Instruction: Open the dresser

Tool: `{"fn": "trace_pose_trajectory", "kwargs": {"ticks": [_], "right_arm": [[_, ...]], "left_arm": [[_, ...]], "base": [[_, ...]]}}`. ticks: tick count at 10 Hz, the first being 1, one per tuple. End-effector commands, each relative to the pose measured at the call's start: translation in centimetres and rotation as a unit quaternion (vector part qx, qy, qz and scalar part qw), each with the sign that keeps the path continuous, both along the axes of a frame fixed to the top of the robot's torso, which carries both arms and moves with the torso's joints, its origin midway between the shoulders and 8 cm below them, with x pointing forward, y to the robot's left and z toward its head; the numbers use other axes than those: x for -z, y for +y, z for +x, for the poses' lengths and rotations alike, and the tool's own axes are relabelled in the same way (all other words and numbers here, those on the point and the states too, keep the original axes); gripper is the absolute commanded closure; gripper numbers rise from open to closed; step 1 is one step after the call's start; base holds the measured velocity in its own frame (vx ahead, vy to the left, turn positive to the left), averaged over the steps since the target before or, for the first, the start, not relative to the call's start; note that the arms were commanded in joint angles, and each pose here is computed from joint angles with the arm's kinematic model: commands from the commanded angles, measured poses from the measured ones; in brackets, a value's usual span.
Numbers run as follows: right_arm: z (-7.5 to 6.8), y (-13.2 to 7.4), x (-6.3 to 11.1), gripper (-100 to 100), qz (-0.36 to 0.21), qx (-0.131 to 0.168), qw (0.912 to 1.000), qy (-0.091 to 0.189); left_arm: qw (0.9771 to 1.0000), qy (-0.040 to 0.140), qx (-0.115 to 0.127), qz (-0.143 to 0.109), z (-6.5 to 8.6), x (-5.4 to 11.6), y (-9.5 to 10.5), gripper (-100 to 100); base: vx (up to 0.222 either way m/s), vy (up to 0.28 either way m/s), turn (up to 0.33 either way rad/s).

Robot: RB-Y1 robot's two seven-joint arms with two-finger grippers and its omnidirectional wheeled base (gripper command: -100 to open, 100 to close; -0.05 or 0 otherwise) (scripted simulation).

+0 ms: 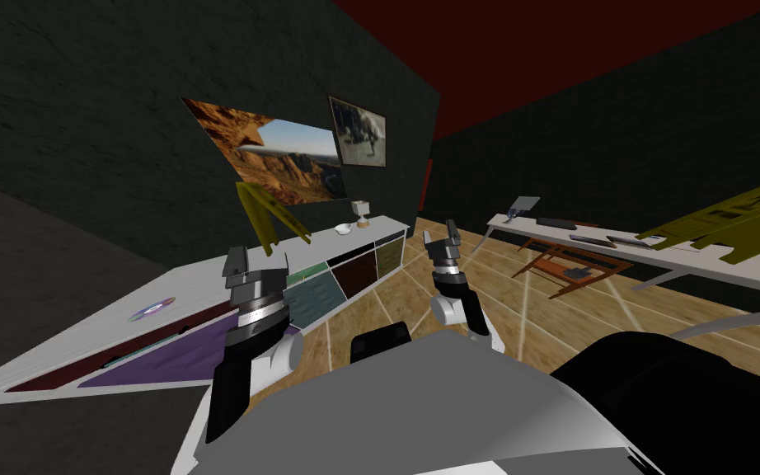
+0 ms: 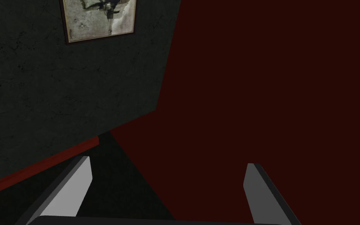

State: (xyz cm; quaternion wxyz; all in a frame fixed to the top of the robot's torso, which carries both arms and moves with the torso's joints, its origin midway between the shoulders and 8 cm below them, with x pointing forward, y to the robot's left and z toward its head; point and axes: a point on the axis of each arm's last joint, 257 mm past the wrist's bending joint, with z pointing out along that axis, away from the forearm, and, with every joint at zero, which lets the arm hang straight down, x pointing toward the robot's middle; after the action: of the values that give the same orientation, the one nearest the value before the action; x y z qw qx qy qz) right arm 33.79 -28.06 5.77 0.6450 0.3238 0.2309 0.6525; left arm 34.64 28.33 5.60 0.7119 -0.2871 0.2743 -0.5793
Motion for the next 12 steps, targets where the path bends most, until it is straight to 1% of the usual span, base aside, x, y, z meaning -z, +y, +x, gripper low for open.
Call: {"fn": "trace_pose_trajectory", "kwargs": {"ticks": [1,9,10,12], "right_arm": [[0.00,0.00,0.00,0,0.000,0.000,1.0000,0.000],[-0.01,0.00,-0.02,0,0.000,0.000,1.0000,0.000],[-0.01,0.00,-0.02,0,0.000,0.000,1.0000,0.000],[0.00,0.00,0.01,0,0.000,0.000,1.0000,0.000]], "left_arm": [[1.0000,0.000,0.000,0.000,0.00,0.00,0.00,0],[1.0000,0.000,0.000,0.000,-0.01,-0.02,0.00,0],[0.9999,0.003,0.008,0.014,0.19,0.26,-0.35,-100],[0.9993,0.008,0.018,0.031,0.55,0.92,-0.72,-100]], "base": [[0.000,0.000,0.000],[0.000,0.000,0.000],[0.020,-0.009,0.010],[0.035,-0.029,0.015]]}}
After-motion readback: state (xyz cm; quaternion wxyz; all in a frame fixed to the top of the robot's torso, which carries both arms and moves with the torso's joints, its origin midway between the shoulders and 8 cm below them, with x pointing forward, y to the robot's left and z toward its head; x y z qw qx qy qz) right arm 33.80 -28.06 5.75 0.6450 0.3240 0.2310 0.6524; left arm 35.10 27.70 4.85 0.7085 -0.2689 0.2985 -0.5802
